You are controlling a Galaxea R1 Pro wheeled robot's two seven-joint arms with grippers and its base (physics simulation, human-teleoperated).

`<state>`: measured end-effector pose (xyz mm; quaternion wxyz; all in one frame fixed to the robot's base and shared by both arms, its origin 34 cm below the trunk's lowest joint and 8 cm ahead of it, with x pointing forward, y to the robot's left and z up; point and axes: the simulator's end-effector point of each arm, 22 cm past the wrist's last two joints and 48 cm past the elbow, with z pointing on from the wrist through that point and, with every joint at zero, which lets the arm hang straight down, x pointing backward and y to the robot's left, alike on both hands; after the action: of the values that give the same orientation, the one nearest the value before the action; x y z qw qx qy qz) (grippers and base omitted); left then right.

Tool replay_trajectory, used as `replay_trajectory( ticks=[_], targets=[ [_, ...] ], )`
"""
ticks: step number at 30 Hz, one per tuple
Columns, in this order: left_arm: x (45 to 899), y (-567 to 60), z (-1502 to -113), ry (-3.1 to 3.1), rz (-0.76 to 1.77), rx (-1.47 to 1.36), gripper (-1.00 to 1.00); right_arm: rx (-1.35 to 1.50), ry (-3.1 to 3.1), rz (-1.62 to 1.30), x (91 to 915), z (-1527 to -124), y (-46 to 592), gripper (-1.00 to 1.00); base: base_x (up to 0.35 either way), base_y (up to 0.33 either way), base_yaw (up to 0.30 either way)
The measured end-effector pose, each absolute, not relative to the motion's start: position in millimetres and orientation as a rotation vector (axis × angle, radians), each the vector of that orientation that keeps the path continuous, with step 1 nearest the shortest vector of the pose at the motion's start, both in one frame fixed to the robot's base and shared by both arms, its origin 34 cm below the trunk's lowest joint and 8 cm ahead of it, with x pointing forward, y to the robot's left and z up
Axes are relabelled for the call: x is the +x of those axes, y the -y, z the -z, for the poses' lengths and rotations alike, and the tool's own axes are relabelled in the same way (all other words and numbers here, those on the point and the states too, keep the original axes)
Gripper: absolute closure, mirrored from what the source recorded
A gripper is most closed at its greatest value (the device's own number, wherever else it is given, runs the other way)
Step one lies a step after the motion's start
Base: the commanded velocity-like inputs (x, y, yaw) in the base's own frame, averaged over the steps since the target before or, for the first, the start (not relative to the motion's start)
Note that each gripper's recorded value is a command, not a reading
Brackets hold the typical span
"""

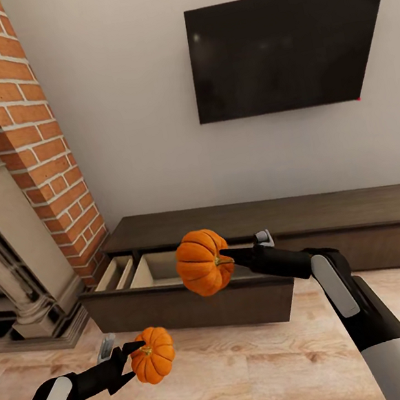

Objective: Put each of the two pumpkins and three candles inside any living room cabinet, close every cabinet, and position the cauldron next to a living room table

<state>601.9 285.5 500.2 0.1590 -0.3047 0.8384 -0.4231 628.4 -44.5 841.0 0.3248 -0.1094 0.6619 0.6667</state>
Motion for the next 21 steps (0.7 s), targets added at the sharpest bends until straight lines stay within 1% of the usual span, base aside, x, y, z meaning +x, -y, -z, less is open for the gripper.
replay_trajectory(
  ticks=[8, 21],
  targets=[
    [604.9, -287.5, -516.9, -2.398, 1.205, -0.872, 1.00, -0.242, -1.767, -1.768, 635.7, -843.2, 45.1, 1.00, 0.000, 0.000, 0.000],
    [608.7, -290.3, -543.1, -2.406, 1.195, -0.871, 1.00, -0.254, -1.789, -1.735, 641.1, -867.1, 42.0, 1.00, 0.000, 0.000, 0.000]
  ],
)
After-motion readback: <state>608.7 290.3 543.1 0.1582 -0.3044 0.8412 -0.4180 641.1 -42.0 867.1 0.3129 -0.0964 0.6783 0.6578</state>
